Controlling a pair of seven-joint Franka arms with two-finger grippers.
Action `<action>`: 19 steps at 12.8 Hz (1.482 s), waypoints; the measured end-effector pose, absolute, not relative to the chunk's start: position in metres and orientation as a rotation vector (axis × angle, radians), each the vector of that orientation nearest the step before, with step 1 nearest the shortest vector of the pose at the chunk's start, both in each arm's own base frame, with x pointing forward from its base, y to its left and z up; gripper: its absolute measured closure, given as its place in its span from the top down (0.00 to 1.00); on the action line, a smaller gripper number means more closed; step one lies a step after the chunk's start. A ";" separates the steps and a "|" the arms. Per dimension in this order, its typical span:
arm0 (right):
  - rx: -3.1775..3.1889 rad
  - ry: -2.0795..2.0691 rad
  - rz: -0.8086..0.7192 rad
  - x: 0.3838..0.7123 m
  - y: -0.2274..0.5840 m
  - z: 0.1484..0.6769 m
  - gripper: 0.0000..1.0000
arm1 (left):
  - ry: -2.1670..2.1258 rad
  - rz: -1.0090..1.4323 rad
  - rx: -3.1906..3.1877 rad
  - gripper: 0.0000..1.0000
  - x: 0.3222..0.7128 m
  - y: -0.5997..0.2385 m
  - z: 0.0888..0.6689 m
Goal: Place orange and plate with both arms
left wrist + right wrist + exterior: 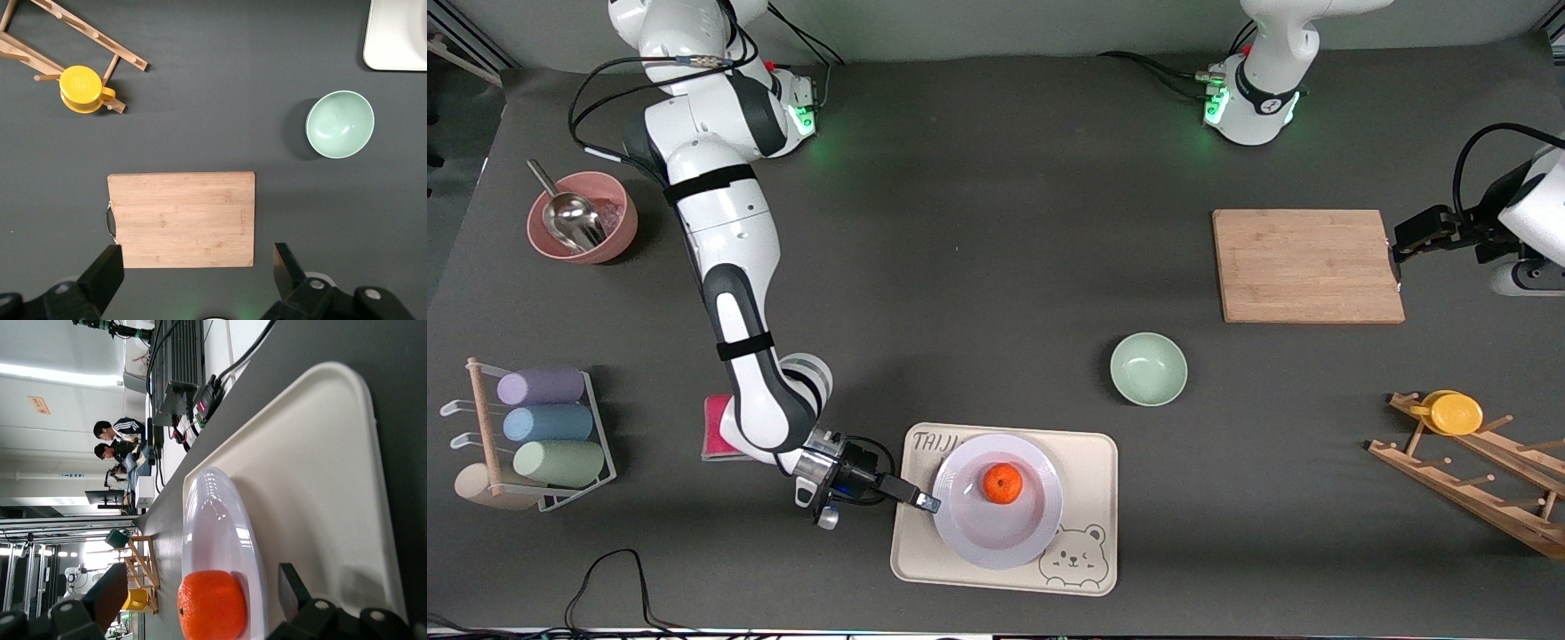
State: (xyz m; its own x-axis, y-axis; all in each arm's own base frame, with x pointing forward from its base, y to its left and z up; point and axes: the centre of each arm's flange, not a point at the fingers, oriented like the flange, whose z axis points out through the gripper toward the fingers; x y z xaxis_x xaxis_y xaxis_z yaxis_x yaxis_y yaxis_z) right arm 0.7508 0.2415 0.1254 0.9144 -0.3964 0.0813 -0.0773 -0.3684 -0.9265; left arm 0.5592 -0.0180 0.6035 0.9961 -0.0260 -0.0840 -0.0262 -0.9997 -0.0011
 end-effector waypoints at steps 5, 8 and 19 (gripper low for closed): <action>-1.978 0.255 -0.399 0.770 0.201 0.172 1.00 | 0.042 0.132 -3.137 1.00 0.559 -0.018 0.604; -2.109 0.192 -0.377 0.760 0.168 0.199 1.00 | 0.043 0.133 -3.144 1.00 0.559 -0.019 0.603; -2.643 -0.044 -0.051 0.643 0.068 0.315 1.00 | 0.043 0.135 -3.150 1.00 0.559 -0.020 0.603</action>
State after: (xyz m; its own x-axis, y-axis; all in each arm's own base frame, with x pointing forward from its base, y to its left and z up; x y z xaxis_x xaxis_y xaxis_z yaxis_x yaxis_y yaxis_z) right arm 0.6429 0.0684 0.3154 0.9988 0.0218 0.0444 0.0404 -0.8783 -0.4764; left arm 0.5592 -0.0200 0.6031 0.9959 -0.0280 -0.0857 -0.0270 -0.9996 0.0128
